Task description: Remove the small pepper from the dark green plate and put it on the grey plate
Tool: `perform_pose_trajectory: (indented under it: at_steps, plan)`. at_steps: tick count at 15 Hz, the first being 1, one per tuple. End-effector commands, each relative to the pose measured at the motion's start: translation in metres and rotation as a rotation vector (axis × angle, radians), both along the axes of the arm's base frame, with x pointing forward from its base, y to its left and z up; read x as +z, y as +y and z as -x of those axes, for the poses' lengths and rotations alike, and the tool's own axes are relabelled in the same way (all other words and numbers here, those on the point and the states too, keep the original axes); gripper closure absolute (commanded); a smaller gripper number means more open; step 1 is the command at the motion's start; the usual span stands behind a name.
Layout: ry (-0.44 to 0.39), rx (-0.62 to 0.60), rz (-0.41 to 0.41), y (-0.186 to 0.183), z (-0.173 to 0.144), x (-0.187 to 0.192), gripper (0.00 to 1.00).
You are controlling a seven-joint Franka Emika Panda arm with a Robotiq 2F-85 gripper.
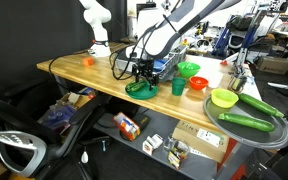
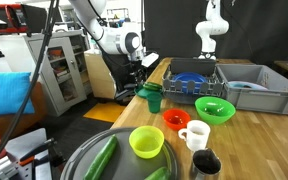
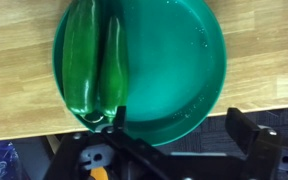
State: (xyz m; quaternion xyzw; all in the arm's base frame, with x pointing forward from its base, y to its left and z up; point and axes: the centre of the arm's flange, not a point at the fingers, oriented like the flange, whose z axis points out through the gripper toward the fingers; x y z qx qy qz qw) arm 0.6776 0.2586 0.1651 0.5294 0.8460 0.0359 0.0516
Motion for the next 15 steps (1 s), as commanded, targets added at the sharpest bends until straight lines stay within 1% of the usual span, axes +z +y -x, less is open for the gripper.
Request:
perform_pose_trajectory:
  at_steps: [1, 5, 12, 15]
  plan:
    - [-0.043, 0.027, -0.034, -0.004, -0.019, -0.017, 0.00]
    - [-0.076, 0.060, -0.038, -0.001, -0.035, -0.026, 0.00]
    - [-0.044, 0.082, -0.018, -0.004, -0.045, -0.048, 0.00]
    - [-0.042, 0.088, -0.016, -0.004, -0.046, -0.049, 0.00]
